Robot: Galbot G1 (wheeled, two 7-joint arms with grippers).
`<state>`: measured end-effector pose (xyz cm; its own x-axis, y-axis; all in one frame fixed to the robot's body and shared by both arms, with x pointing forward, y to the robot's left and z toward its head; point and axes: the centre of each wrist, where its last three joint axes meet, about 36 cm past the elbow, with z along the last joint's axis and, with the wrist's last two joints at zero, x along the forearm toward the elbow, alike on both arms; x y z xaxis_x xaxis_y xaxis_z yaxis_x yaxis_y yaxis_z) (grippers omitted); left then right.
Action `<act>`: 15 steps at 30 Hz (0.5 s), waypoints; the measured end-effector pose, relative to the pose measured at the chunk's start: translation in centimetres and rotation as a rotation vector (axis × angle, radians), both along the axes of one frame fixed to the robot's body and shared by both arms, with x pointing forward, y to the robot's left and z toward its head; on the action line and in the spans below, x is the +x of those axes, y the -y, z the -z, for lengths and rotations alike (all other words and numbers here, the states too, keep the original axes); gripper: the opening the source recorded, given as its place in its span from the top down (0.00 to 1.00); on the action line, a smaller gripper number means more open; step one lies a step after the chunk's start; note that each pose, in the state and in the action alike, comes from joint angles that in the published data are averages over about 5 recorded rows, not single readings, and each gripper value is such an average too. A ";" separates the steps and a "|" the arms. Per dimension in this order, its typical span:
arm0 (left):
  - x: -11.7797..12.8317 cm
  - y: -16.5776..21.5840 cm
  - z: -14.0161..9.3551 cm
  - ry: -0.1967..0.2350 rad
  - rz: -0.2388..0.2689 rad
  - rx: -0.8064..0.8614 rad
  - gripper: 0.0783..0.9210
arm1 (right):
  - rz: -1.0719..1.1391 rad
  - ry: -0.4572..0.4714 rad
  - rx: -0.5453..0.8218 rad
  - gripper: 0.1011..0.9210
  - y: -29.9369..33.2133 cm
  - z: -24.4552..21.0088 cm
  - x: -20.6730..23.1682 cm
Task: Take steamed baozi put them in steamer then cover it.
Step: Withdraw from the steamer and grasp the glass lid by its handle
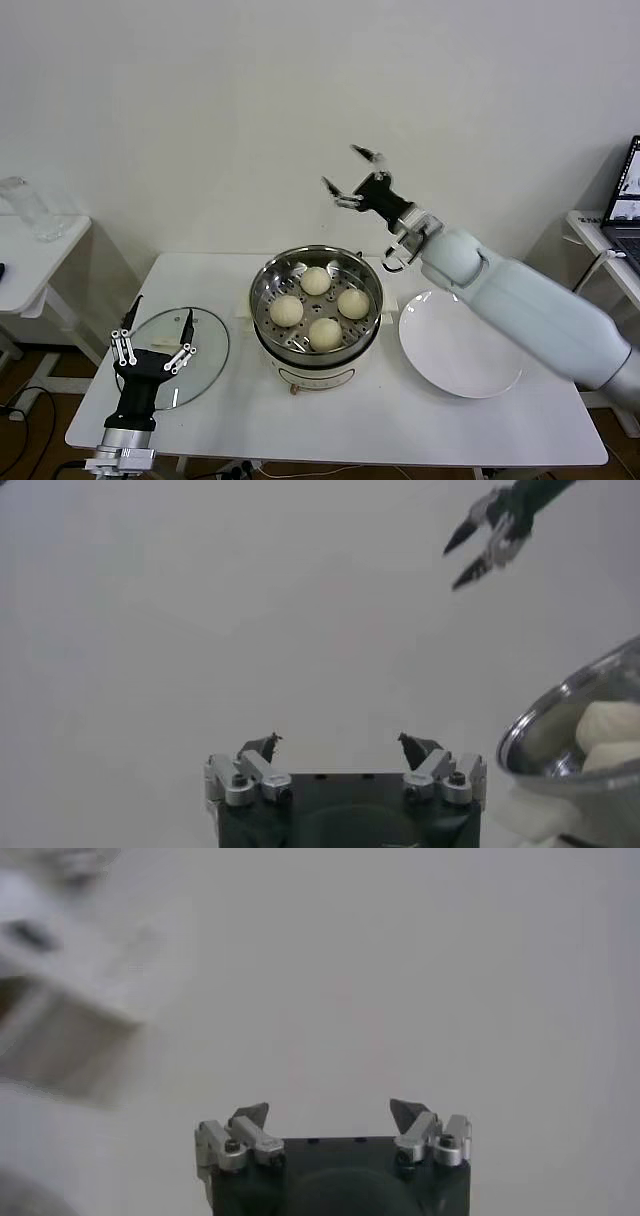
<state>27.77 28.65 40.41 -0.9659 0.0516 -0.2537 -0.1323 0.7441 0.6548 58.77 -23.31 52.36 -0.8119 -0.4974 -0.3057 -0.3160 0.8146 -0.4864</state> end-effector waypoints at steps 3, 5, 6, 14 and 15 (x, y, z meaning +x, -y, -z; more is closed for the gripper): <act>0.2 -0.5 0.3 0.002 -0.005 0.058 0.12 | 0.077 0.014 0.106 0.12 1.3 2.8 -1.4; 0.3 -0.9 0.6 0.004 -0.006 0.098 0.12 | 0.127 0.019 0.168 0.12 2.1 4.7 -2.5; 0.4 -1.2 0.8 0.005 -0.006 0.119 0.12 | 0.150 0.020 0.196 0.12 2.5 5.7 -3.1; 1.1 -3.3 2.8 0.016 -0.007 0.304 0.12 | 0.330 -0.014 0.363 0.12 4.9 13.7 -9.4; 1.1 -3.6 3.2 0.016 -0.008 0.329 0.12 | 0.349 -0.022 0.375 0.12 5.1 14.6 -10.3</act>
